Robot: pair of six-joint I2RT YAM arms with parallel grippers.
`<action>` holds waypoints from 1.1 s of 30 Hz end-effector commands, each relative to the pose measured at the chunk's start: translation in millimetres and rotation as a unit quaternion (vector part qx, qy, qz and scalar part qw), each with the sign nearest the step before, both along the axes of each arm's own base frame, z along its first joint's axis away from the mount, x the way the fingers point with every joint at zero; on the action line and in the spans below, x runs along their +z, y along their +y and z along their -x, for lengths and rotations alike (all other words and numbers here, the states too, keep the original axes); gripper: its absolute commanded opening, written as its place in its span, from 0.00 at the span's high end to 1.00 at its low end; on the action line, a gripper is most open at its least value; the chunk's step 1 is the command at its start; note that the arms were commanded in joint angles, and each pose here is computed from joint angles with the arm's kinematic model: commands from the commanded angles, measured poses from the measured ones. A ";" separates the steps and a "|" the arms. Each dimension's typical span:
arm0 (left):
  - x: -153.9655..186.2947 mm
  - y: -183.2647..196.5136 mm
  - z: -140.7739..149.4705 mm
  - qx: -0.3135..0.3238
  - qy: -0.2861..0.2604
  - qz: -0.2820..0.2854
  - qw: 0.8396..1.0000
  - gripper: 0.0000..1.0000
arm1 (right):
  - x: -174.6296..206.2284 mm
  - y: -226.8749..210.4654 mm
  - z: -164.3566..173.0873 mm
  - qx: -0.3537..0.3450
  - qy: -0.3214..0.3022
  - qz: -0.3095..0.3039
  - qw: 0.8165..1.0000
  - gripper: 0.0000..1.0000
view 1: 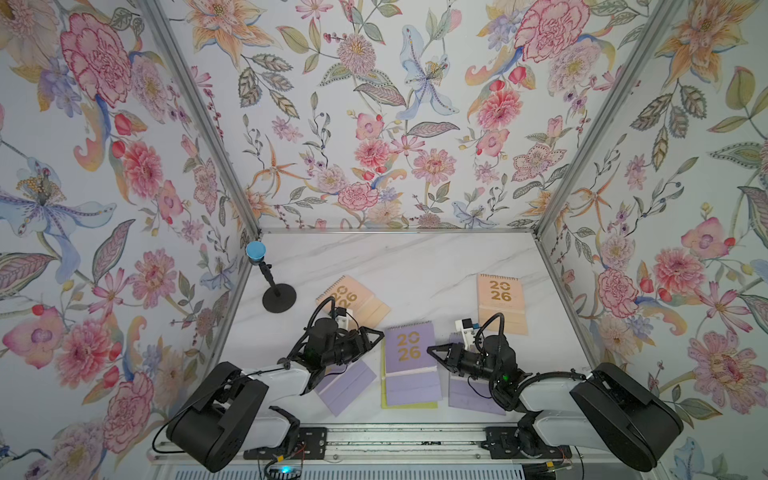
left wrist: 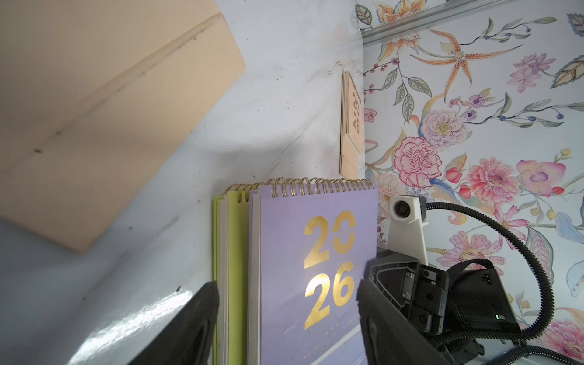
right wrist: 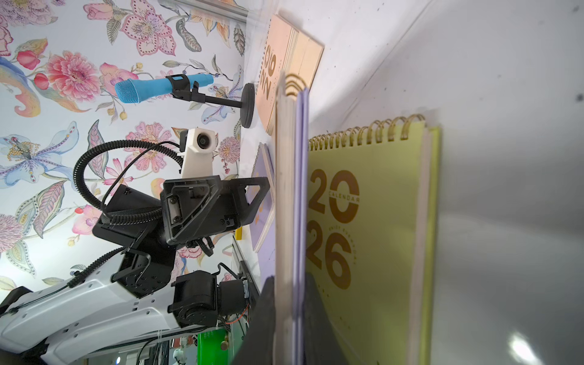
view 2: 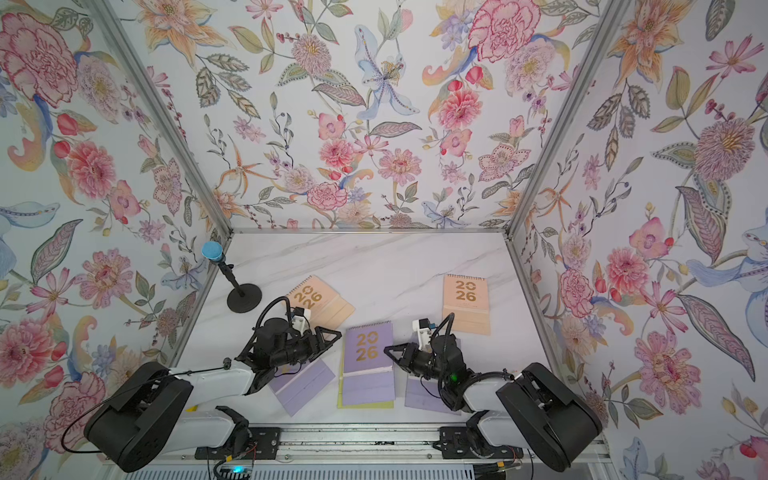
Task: Stack the calendars
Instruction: Place the calendar at the calendar.
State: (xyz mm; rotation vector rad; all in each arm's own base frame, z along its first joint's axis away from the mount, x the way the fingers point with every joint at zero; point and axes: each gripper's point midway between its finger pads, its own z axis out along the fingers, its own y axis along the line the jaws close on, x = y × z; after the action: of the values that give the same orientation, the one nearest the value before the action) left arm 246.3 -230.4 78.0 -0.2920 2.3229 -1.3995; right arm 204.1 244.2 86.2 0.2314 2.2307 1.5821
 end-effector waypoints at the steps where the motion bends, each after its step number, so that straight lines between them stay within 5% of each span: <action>1: 4.1 -8.9 2.1 -0.009 -0.003 0.022 1.000 0.27 | 26.7 8.9 -5.7 0.001 -0.037 -0.046 0.998 0.99; 33: -9.8 -12.9 9.5 -0.014 0.013 0.014 1.000 0.23 | 2.0 12.8 -8.4 -0.016 -0.015 -0.031 0.999 0.93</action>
State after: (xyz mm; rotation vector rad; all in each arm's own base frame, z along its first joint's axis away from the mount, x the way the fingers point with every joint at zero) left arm 240.4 -241.3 70.3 -0.2932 2.3354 -1.4417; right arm 206.1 255.7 72.4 0.2669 2.2290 1.5978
